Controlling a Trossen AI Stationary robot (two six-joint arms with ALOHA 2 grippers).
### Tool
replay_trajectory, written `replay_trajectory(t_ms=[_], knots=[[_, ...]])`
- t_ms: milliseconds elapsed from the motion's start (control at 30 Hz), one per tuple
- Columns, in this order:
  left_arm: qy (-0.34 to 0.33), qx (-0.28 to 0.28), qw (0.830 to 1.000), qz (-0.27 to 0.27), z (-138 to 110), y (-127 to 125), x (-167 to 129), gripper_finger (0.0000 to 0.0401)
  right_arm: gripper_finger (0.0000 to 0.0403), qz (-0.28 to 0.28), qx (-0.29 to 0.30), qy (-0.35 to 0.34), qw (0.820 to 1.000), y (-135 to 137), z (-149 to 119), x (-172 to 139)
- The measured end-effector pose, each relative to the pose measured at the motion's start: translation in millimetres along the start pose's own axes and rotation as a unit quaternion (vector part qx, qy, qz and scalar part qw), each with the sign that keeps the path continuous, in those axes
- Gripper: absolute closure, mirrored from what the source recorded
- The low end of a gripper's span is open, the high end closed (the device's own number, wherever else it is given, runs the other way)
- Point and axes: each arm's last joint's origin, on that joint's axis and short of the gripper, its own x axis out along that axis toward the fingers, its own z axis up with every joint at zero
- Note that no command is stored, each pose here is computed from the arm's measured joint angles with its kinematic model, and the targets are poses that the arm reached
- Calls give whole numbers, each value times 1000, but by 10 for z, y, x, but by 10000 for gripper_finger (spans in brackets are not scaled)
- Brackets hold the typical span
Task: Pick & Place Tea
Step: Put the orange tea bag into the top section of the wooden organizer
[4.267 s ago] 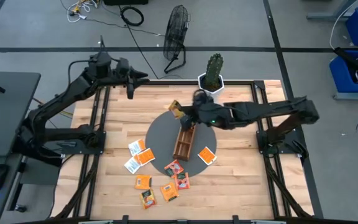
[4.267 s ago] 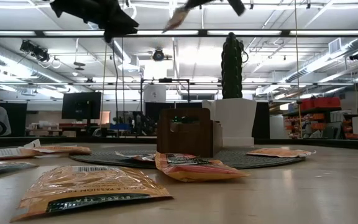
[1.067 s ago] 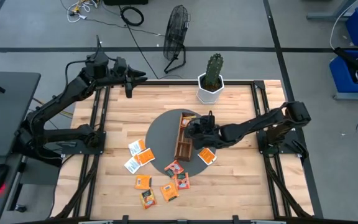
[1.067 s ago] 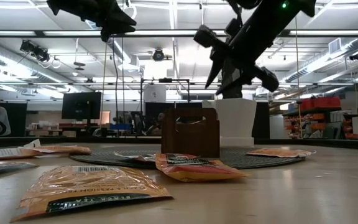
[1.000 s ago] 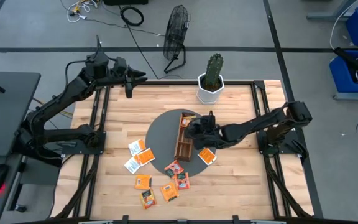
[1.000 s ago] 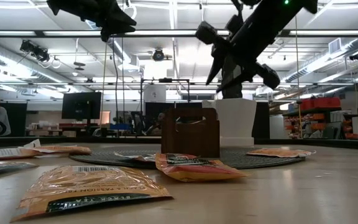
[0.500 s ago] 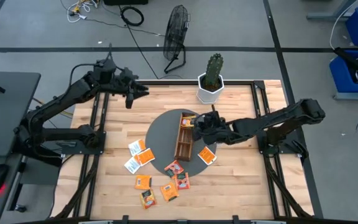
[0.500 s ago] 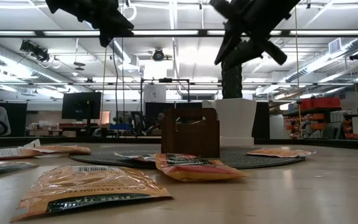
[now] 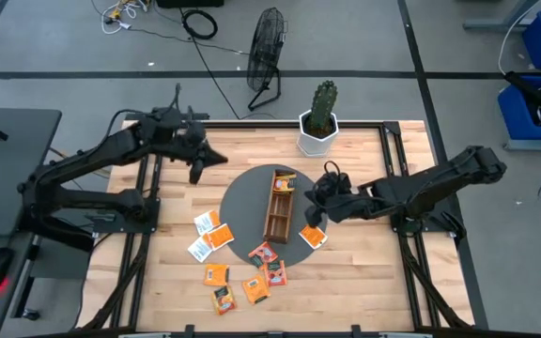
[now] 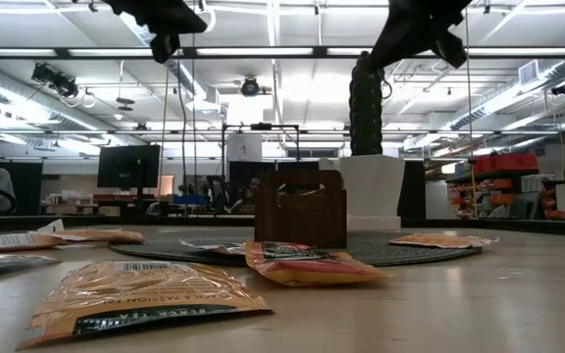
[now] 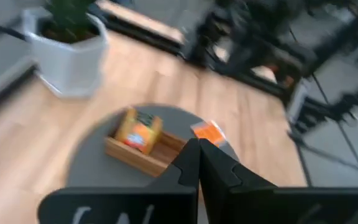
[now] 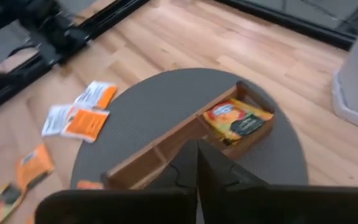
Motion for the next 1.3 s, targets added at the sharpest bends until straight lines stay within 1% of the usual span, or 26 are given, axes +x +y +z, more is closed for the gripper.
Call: replay_trajectory(t_ms=[100, 233, 333, 467, 567, 633, 733, 767, 867, 933, 1000, 1067, 1167, 1233, 1300], knots=[[35, -6, 999, -32, -81, -158, 33, 396, 397, 13, -17, 3, 1000, 30, -31, -68], [84, -41, 992, -79, -185, -361, 77, 396, 400, 18, -46, 12, 999, 46, -88, -134], [108, -64, 986, -105, -242, -526, 108, 396, 401, 12, -64, 25, 998, 38, -137, -161], [128, -75, 983, -109, -322, -717, 121, 396, 401, 7, -82, 37, 996, 35, -190, -192], [154, -62, 975, -146, -395, -876, 116, 395, 401, 5, -95, 42, 995, 35, -217, -209], [179, -83, 966, -165, -463, -986, 161, 394, 401, 6, -106, 44, 993, 41, -231, -221], [221, -139, 951, -165, -610, -1103, 209, 393, 401, 8, -123, 46, 991, 47, -245, -233], [224, -149, 948, -167, -644, -1151, 230, 394, 401, 8, -128, 47, 991, 47, -253, -237], [249, -170, 942, -146, -843, -1269, 272, 395, 401, 6, -130, 51, 990, 44, -267, -246], [226, -187, 945, -145, -908, -1370, 320, 393, 401, 3, -138, 55, 989, 37, -279, -250], [222, -205, 944, -134, -1022, -1449, 340, 388, 401, 3, -138, 55, 989, 36, -280, -252], [207, -227, 942, -137, -1076, -1536, 378, 382, 401, 2, -140, 58, 988, 32, -286, -253], [213, -259, 933, -131, -1214, -1621, 413, 367, 401, 1, -139, 59, 988, 31, -287, -253], [217, -285, 926, -117, -1312, -1668, 409, 351, 401, 4, -129, 61, 990, 34, -287, -254], [204, -310, 921, -120, -1378, -1750, 424, 330, 401, 3, -127, 63, 990, 31, -291, -253]])
